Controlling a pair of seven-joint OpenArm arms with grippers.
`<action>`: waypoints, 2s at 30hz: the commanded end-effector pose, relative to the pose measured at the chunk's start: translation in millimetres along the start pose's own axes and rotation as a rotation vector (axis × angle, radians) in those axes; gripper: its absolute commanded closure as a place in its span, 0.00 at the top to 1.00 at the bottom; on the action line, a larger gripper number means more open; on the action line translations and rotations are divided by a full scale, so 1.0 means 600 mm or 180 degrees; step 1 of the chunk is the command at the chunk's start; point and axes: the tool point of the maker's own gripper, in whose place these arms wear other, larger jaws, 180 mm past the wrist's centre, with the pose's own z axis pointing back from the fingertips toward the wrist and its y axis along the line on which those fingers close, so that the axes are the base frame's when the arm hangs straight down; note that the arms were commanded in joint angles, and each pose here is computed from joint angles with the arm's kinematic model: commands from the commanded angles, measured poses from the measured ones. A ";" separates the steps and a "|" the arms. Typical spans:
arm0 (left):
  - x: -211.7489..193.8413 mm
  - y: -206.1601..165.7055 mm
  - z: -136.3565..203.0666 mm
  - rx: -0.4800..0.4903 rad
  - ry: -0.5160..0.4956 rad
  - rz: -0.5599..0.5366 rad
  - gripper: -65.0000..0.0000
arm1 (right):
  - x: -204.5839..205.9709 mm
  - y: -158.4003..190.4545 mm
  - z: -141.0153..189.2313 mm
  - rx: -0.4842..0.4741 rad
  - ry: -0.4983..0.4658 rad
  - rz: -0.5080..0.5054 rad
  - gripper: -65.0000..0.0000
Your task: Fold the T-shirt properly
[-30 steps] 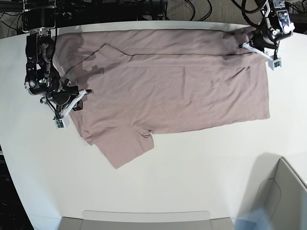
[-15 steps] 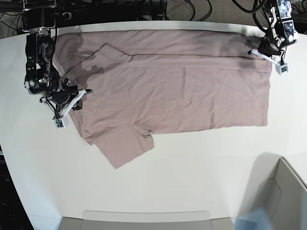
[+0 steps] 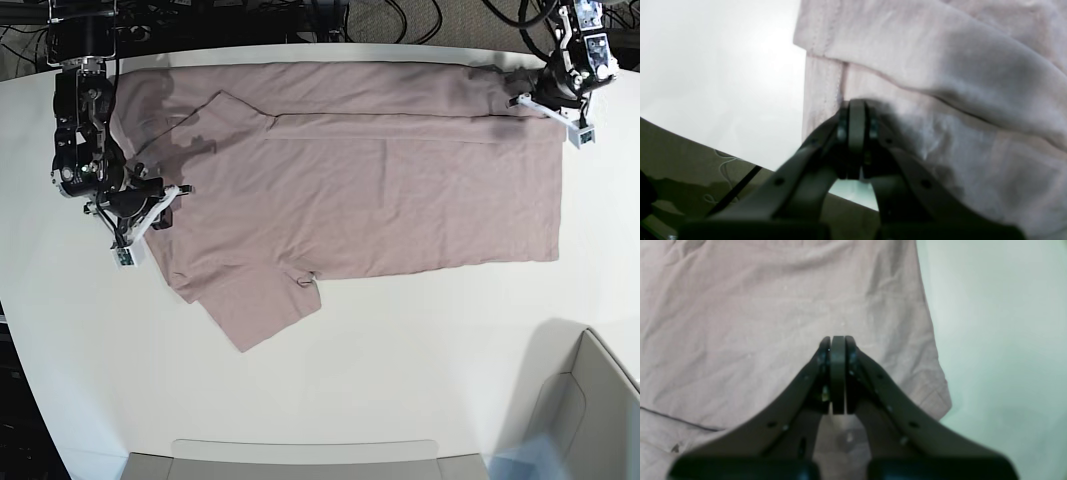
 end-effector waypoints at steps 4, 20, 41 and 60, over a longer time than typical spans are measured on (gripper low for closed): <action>0.043 0.032 0.016 0.0133 -0.0225 0.0129 0.00 | 0.027 0.002 0.005 0.0007 -0.0162 0.0018 0.00; 0.138 0.009 0.100 0.0019 -0.0985 0.0188 0.00 | 0.061 -0.004 -0.077 0.0054 -0.0431 -0.0028 0.00; 0.192 -0.081 0.104 -0.0401 -0.1223 0.0221 0.00 | -0.023 0.039 -0.011 0.0149 -0.0205 -0.0058 0.00; 0.190 -0.123 0.098 -0.0557 -0.1181 0.0100 0.00 | 0.184 -0.103 -0.044 -0.0239 -0.0620 -0.0364 0.42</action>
